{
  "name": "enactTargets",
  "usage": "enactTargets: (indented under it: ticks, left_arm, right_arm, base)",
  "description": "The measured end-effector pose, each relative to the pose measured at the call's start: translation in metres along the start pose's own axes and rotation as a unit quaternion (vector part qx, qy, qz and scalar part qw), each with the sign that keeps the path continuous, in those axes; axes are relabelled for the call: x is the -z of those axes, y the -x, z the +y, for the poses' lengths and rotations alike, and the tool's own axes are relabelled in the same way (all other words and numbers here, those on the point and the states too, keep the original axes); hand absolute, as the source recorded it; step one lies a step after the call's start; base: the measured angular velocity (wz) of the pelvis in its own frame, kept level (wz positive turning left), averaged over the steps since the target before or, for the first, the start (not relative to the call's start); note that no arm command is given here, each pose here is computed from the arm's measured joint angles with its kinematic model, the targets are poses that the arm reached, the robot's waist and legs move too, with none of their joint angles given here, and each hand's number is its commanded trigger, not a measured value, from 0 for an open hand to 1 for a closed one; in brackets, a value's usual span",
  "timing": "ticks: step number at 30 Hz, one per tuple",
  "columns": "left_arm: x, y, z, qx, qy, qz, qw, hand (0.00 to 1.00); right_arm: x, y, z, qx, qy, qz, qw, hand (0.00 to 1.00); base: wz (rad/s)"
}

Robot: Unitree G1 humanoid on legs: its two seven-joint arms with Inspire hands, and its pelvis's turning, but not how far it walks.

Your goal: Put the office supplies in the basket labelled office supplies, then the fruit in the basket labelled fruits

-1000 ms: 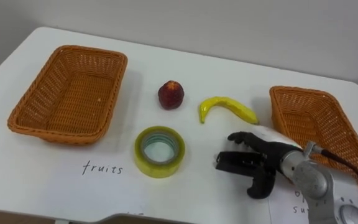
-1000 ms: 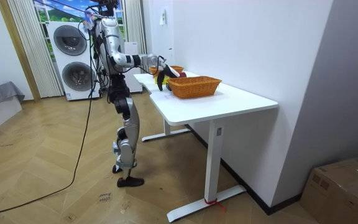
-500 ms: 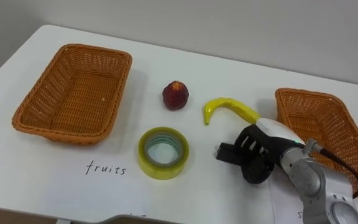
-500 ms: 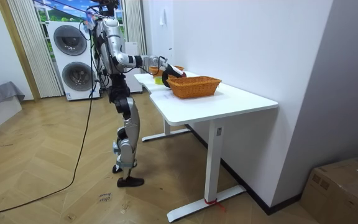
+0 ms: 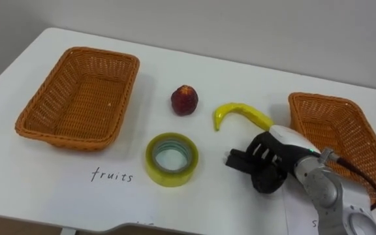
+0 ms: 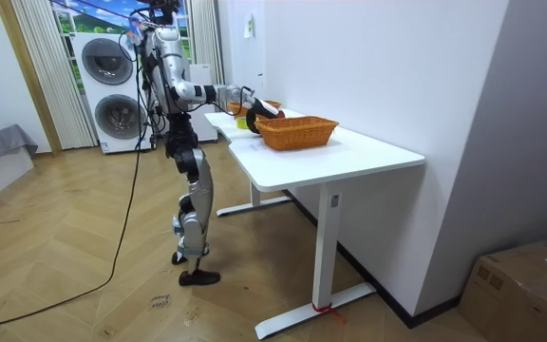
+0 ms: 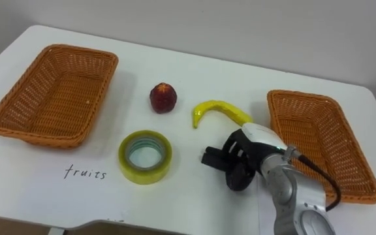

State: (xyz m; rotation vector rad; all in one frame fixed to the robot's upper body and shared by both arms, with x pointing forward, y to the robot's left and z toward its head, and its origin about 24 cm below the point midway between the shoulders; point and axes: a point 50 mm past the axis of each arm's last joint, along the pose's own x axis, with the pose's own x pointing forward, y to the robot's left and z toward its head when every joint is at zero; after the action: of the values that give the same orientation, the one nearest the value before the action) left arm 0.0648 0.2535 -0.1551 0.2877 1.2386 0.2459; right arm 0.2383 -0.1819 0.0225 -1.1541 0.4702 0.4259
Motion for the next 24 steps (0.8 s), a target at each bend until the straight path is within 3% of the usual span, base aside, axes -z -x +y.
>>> enactTargets:
  ticks: [6,24]
  left_arm:
    - [0.009,0.001,0.001,-0.004,0.028,0.017,0.999,0.00]
    - [0.036,0.005,0.005,-0.008,0.051,0.049,0.997,0.00]
  right_arm:
    - [-0.006,0.008,-0.011,0.006,-0.017,-0.035,0.999,1.00]
    - [-0.009,0.042,-0.075,0.162,-0.142,-0.159,0.964,1.00]
  base:
    - [0.00]
    - [0.00]
